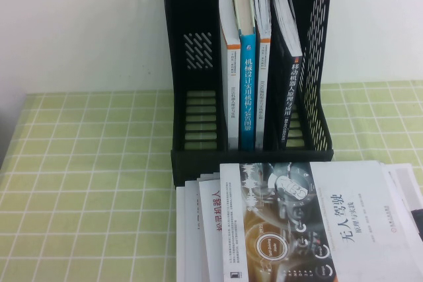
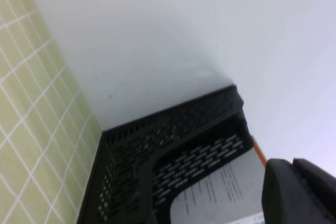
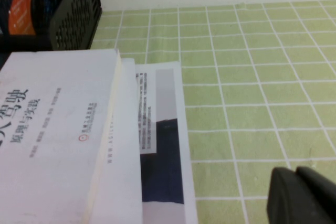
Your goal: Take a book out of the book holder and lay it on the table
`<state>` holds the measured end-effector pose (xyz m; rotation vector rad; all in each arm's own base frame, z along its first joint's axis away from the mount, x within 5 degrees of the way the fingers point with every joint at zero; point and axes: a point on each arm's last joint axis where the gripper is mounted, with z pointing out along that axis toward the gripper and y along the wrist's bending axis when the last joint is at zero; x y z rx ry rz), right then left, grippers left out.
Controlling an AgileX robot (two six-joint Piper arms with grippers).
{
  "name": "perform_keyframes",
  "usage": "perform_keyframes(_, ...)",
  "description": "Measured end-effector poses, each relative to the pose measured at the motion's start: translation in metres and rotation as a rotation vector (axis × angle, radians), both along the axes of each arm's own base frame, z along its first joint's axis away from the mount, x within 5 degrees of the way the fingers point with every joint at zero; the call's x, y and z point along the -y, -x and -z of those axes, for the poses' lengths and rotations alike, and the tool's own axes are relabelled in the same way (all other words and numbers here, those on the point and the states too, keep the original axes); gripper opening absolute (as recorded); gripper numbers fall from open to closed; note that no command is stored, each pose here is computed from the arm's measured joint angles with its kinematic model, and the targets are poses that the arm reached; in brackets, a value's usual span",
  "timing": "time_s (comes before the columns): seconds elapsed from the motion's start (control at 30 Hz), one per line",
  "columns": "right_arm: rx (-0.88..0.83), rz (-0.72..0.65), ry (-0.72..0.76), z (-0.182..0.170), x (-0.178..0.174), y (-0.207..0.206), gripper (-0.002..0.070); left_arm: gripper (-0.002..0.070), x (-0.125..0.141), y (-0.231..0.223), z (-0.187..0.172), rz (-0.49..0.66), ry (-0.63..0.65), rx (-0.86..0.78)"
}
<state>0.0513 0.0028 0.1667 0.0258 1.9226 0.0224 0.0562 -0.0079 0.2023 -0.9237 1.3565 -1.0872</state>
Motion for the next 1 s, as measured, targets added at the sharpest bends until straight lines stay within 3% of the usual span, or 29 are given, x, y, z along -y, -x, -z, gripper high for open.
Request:
perform_keyframes(0.23,0.0,0.0,-0.001,0.0,0.0,0.0,-0.0002,-0.0003,-0.003,0.0,-0.002,-0.036,0.003,0.02)
perform_keyframes(0.4,0.0,0.001,-0.002,0.0,0.0,0.0,-0.0002,-0.0003,-0.006,0.0,-0.003,-0.071,-0.118,0.042)
perform_keyframes(0.5,0.0,0.001,-0.003,0.0,0.0,0.0,-0.0002,-0.0003,-0.004,0.001,-0.01,-0.061,-0.223,0.063)
perform_keyframes(1.0,0.0,0.001,-0.003,0.0,0.0,0.0,-0.0002,-0.0003,0.005,0.045,-0.127,-0.132,-0.873,0.444)
